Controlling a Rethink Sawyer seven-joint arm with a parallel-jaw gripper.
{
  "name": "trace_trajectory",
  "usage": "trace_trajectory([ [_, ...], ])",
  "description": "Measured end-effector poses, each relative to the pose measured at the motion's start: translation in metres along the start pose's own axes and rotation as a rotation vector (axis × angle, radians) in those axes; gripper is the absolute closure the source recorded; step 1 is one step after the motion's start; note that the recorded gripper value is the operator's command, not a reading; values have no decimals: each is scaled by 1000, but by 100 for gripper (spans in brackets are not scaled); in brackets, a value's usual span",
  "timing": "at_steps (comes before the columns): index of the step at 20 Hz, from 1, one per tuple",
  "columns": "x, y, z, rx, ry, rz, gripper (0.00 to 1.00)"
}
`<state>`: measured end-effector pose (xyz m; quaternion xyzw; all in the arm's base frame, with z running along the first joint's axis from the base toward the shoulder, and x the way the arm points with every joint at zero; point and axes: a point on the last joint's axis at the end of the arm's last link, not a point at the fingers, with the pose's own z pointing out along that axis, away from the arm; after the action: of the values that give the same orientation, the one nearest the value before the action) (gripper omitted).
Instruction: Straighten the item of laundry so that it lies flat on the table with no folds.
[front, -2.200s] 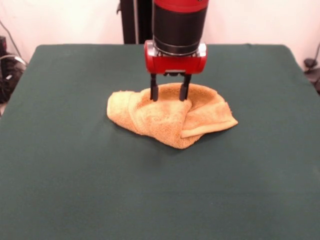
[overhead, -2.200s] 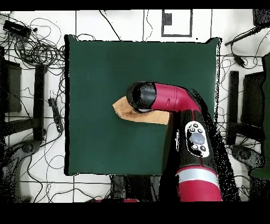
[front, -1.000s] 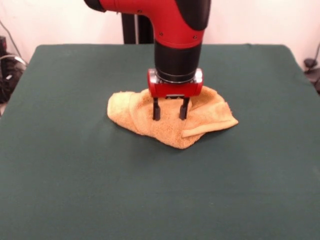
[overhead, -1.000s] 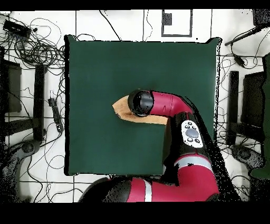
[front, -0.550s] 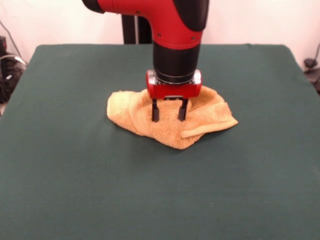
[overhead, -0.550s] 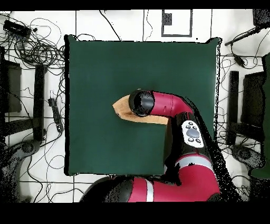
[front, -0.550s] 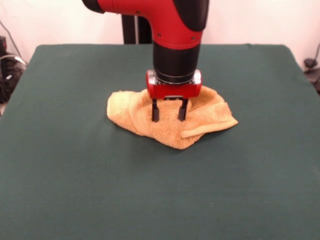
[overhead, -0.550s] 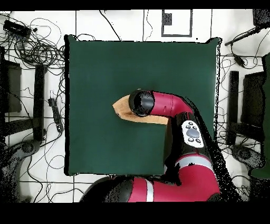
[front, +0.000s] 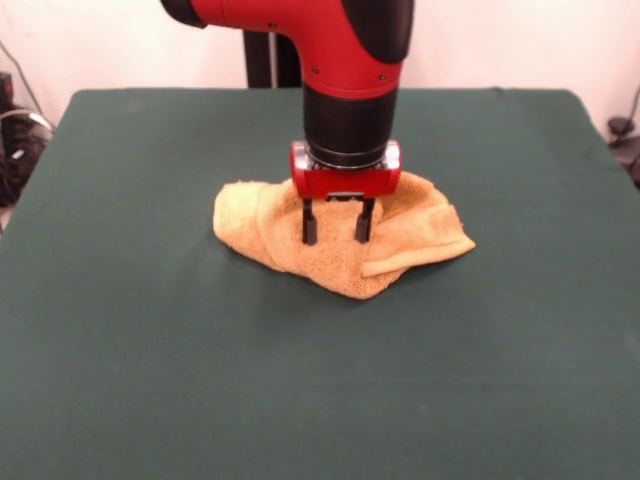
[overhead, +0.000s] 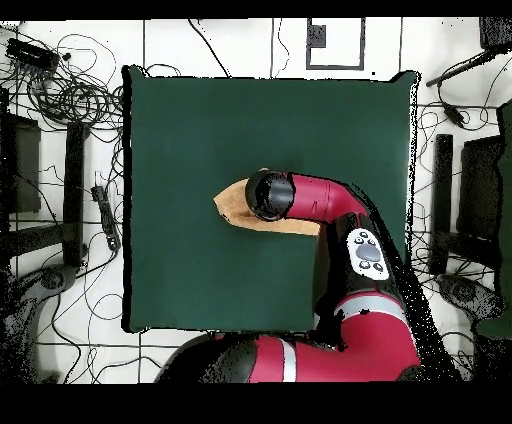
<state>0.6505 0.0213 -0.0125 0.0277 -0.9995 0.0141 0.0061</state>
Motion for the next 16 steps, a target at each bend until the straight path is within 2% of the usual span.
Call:
trace_trajectory([
  [16,2,1,5,1,-14,1,0],
])
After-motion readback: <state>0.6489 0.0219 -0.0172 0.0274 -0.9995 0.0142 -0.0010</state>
